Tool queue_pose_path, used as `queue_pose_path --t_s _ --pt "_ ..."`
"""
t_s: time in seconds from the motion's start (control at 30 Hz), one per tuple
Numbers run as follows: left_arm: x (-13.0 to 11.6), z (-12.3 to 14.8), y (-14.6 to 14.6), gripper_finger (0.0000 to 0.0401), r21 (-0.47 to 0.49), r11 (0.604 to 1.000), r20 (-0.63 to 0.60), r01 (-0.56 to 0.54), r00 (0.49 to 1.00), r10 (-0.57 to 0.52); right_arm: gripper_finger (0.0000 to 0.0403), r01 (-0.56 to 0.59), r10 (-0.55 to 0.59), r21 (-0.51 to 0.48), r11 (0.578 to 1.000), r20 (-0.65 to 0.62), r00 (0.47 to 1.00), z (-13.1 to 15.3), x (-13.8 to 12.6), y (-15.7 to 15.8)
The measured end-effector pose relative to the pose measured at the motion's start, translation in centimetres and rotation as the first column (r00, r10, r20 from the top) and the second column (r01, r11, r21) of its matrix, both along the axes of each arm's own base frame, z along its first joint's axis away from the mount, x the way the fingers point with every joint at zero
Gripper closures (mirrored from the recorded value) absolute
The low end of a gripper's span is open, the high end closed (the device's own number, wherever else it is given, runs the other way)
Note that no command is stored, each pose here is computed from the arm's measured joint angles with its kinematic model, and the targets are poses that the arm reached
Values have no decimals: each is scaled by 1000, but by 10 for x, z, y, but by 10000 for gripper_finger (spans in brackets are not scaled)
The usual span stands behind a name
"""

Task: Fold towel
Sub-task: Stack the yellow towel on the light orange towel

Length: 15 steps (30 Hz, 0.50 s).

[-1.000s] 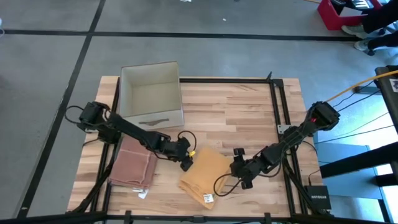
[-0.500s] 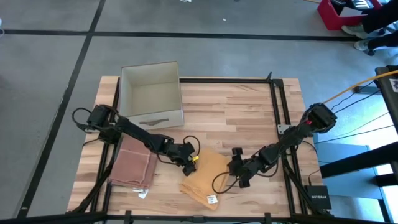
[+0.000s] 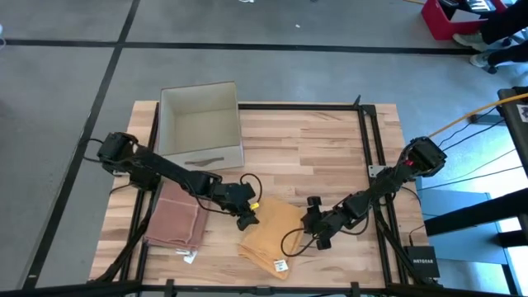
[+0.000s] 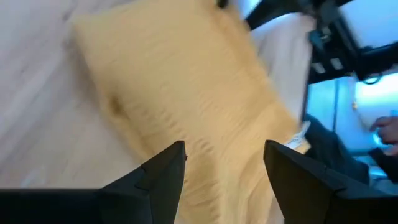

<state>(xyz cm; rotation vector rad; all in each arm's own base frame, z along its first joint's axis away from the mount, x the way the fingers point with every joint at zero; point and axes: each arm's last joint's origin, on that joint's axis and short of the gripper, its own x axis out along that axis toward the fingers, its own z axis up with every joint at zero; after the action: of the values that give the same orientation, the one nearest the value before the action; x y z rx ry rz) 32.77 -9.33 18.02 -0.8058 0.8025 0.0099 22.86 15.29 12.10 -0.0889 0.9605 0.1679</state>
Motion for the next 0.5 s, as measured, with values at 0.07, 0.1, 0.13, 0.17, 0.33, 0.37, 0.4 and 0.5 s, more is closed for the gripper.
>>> queue_pose_path --t_s 0.07,0.1,0.13,0.17,0.33,0.37,0.4,0.5 --pt "2 4 -3 191 1 1000 56 13 998 -13 194 1 -1 1 1000 0 1000 0 0 0" --pt "4 6 -4 191 -3 1000 83 17 996 -17 194 1 -1 2 1000 0 1000 0 0 0" --pt "6 6 -5 191 -10 1000 106 20 994 -18 194 2 -2 2 1000 0 1000 0 0 0" --pt "9 6 -6 191 -23 999 128 23 992 -20 194 2 -2 3 1000 -1 1000 0 0 0" --pt "16 -14 -3 191 -88 995 70 39 997 -33 194 4 -4 5 1000 -1 1000 0 0 0" --pt "16 -17 -3 191 -109 993 51 46 998 -41 194 4 -4 6 1000 -2 1000 0 0 0" --pt "17 -22 -1 191 -129 989 33 65 998 -61 194 4 -4 6 1000 -2 1000 0 0 0" --pt "19 -24 0 191 -173 980 37 96 995 -91 194 2 -2 3 1000 -1 1000 0 0 0"
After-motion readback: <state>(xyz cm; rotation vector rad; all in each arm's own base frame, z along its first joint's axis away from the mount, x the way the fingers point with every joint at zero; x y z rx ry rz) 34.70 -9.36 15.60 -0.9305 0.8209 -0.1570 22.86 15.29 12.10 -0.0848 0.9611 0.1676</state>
